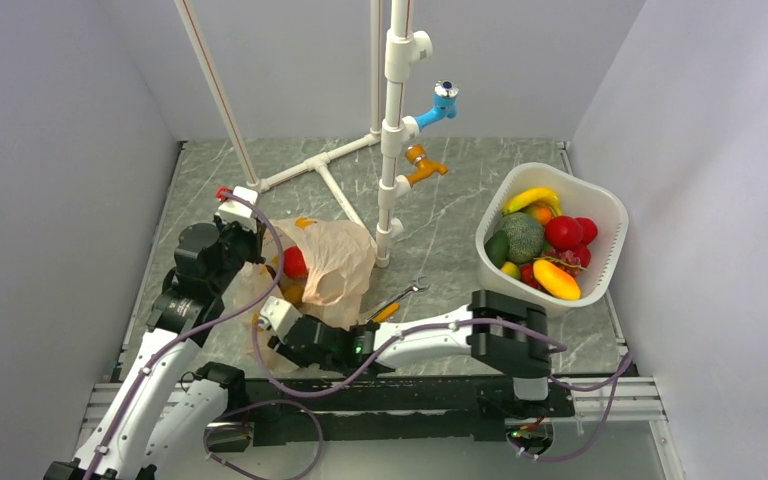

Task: Take the fake fruits out of the plastic bag
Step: Adjust the plastic bag at the center of the board, then take out the fake fruit from the plastic bag.

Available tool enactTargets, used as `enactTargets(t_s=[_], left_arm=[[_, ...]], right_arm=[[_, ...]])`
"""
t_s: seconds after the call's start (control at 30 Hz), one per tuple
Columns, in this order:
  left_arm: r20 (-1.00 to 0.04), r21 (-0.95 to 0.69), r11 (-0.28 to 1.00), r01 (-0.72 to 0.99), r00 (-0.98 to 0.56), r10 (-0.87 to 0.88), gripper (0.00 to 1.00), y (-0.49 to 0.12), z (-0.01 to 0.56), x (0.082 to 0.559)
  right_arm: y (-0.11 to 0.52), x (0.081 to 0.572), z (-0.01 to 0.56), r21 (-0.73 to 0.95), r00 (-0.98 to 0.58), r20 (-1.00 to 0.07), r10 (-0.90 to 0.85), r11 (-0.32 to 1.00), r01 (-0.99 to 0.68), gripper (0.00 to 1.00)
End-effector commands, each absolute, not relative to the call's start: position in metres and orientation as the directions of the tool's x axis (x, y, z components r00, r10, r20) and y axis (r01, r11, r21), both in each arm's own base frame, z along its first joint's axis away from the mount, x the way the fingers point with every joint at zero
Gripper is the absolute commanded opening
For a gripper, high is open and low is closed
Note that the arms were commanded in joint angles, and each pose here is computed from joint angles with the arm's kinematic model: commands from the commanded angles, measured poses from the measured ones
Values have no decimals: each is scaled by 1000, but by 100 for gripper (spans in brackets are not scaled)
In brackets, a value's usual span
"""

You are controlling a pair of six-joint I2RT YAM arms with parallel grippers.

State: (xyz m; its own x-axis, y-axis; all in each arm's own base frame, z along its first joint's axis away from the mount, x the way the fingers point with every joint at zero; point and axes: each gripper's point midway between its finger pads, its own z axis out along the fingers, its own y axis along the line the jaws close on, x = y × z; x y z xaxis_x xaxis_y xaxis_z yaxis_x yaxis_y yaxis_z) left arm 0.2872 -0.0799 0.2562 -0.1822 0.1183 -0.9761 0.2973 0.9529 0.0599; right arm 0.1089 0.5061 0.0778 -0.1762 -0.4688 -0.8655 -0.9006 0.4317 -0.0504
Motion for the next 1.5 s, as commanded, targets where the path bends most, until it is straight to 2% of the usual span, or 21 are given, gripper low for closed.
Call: enactTargets(t_s=[0.0, 0.07, 0.33, 0.93, 1.0, 1.17, 1.27, 1.47], left_arm=[[-985, 69, 952, 298, -129, 112, 0, -82, 270, 290], [-986, 71, 951, 300, -126, 114, 0, -83, 270, 290], [-985, 77, 944, 320, -121, 122, 0, -88, 268, 289], [-980, 90, 934, 347, -134, 145, 0, -96, 262, 290], [-980, 88, 932, 352, -137, 144, 0, -97, 261, 290], [-979, 90, 931, 353, -140, 148, 0, -97, 261, 291], [-978, 95, 932, 349, -140, 152, 0, -96, 260, 291], [-978, 98, 935, 340, -141, 153, 0, -95, 259, 291]], right_arm=[[499, 131, 154, -10, -168, -940, -298, 515, -857, 42], [489, 140, 170, -20, -157, -948, -275, 547, -837, 46], [470, 176, 196, -46, -132, -965, -228, 640, -767, 52], [492, 282, 147, 44, -264, -950, -166, 766, -641, 60], [493, 288, 145, 61, -271, -951, -150, 768, -638, 63], [504, 296, 136, 50, -265, -951, -162, 763, -644, 81], [509, 302, 130, 26, -253, -950, -180, 767, -642, 87], [510, 318, 103, 5, -268, -942, -204, 788, -616, 91]])
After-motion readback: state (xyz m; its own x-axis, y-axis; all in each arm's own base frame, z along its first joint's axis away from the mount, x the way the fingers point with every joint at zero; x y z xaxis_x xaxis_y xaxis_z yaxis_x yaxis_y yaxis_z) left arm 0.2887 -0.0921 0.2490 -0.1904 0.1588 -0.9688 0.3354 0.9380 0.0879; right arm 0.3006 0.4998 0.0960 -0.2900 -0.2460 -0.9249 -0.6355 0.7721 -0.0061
